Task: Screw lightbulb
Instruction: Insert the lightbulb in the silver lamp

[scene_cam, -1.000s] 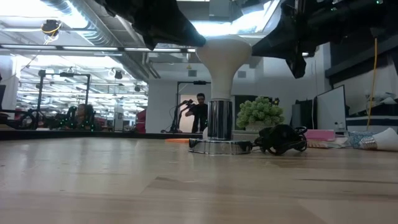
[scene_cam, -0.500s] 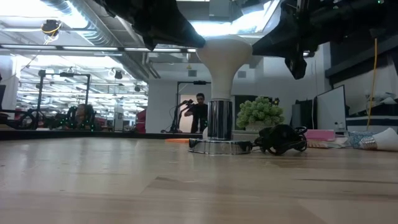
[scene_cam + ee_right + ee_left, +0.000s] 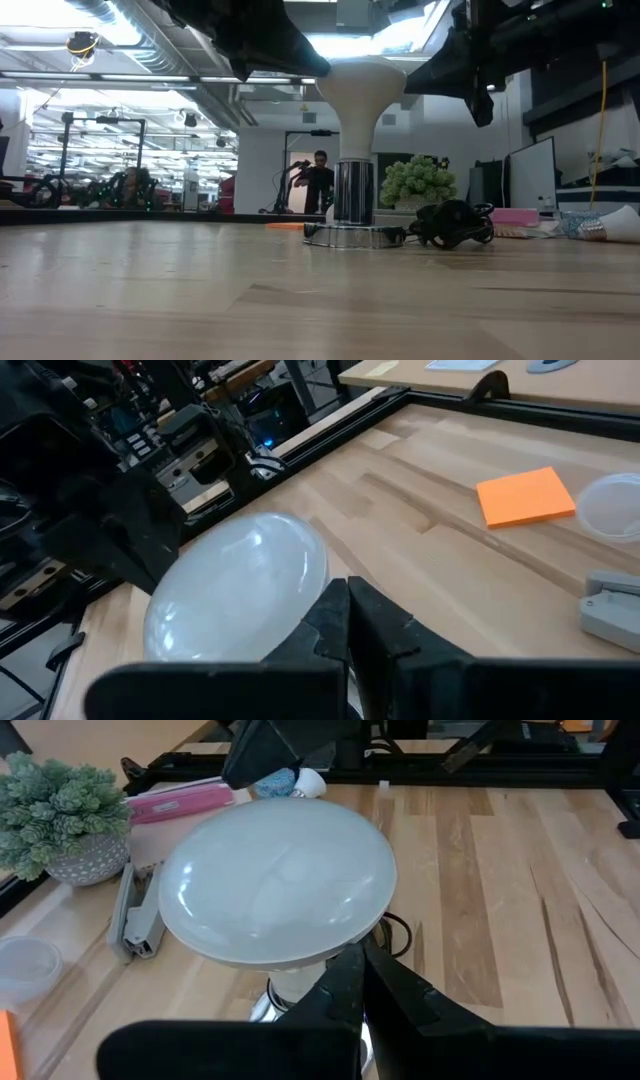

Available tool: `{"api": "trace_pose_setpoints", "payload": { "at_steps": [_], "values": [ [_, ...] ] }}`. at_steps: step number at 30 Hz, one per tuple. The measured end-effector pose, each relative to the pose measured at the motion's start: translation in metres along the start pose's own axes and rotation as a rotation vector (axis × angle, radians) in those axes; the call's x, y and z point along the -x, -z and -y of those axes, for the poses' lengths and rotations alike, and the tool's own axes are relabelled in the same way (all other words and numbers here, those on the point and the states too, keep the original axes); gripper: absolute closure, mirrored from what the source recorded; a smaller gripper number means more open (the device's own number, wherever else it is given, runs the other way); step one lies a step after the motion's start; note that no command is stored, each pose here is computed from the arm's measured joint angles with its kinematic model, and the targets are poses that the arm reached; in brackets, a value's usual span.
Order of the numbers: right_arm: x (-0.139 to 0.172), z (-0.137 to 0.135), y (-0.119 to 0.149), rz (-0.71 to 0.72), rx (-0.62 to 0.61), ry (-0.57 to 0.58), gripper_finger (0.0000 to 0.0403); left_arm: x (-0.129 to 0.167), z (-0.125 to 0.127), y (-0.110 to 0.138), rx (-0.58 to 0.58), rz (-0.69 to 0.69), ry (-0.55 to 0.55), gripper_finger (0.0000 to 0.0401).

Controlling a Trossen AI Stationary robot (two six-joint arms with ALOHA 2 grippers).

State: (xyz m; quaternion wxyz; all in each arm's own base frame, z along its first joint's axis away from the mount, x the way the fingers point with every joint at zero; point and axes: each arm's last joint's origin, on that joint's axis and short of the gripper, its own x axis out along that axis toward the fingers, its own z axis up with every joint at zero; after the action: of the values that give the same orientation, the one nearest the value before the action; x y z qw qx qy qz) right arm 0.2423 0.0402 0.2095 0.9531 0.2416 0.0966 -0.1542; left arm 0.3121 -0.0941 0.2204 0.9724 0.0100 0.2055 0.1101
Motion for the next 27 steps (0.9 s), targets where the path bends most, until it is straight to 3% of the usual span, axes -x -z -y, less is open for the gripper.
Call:
{"api": "trace_pose_setpoints", "payload": {
  "at_steps": [27],
  "values": [
    [-0.010,-0.004,0.008,-0.031,-0.022,-0.096,0.0397,0.000,-0.001,0.002,-0.011,-0.015,-0.033,0.0400]
  ]
}}
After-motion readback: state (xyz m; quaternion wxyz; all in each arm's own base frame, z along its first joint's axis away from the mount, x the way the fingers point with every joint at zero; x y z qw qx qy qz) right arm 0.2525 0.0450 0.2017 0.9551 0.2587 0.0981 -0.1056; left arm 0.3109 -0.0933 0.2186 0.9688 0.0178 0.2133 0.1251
